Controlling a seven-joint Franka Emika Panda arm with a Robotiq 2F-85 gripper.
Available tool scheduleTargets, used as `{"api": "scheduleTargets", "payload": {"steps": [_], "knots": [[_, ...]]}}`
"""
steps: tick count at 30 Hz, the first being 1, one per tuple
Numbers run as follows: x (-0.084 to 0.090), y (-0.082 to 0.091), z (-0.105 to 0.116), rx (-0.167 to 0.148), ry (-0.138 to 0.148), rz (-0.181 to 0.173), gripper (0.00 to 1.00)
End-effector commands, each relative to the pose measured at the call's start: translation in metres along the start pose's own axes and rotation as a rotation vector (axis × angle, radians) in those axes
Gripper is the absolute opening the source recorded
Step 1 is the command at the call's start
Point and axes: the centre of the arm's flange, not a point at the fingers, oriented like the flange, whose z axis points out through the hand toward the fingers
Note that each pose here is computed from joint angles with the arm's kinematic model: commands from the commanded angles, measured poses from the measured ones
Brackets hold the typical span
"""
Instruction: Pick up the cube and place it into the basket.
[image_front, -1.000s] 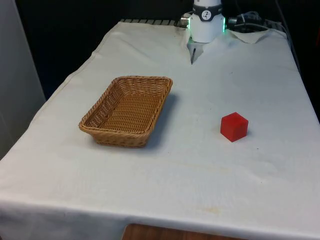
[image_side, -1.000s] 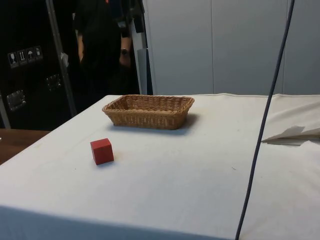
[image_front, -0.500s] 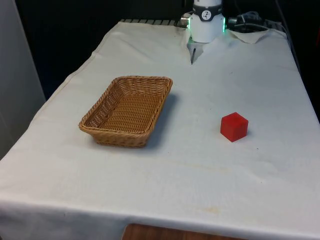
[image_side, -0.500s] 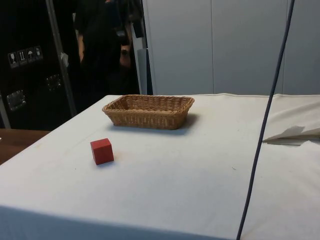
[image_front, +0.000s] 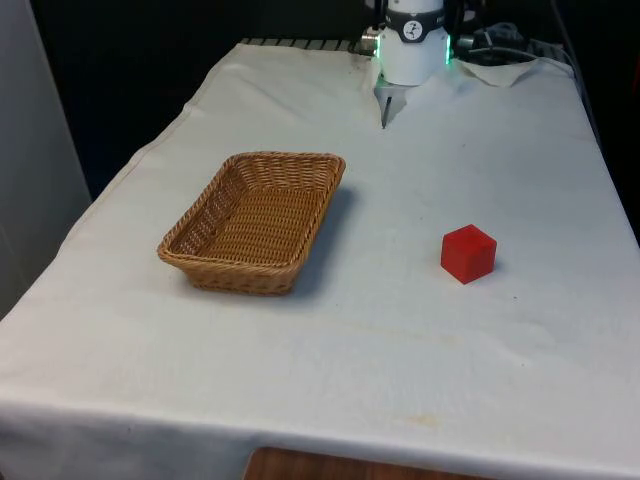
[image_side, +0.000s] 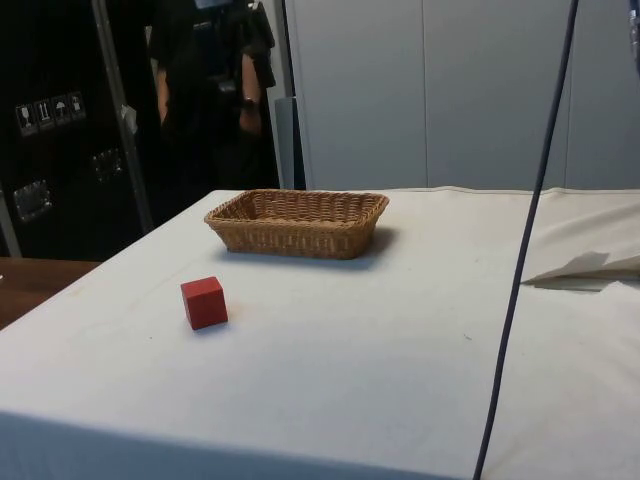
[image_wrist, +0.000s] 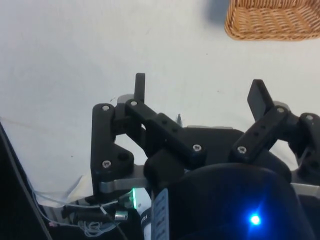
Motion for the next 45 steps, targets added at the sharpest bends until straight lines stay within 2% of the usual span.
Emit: {"api": "scheduleTargets", "payload": {"steps": [1, 3, 4, 5, 8, 12, 18, 20, 21, 27, 28, 29, 32, 36, 40, 44, 45], "knots": [[0.002, -0.002, 0.001, -0.012, 0.001, 0.006, 1.00], [0.004, -0.005, 0.002, -0.016, 0.000, 0.008, 1.00], [0.003, -0.004, 0.002, -0.008, -0.001, 0.003, 1.00], [0.005, -0.005, 0.003, -0.019, 0.000, 0.009, 1.00], [0.007, -0.007, 0.007, -0.024, -0.002, 0.012, 1.00], [0.007, -0.007, 0.010, -0.022, -0.009, 0.012, 1.00], [0.010, -0.006, 0.016, -0.023, -0.004, 0.025, 1.00], [0.010, -0.007, 0.016, -0.025, -0.012, 0.021, 1.00], [0.011, -0.006, 0.018, -0.024, -0.004, 0.028, 1.00], [0.014, -0.004, 0.026, -0.029, -0.010, 0.045, 1.00], [0.013, -0.005, 0.027, -0.029, -0.018, 0.041, 1.00], [0.015, -0.004, 0.028, -0.031, -0.012, 0.050, 1.00], [0.016, -0.006, 0.031, -0.038, -0.017, 0.056, 1.00], [0.015, -0.007, 0.032, -0.035, -0.025, 0.054, 1.00], [0.021, -0.011, 0.038, -0.040, -0.016, 0.058, 1.00], [0.031, -0.019, 0.043, -0.037, 0.014, 0.059, 1.00], [0.031, -0.019, 0.043, -0.037, 0.014, 0.059, 1.00]]}}
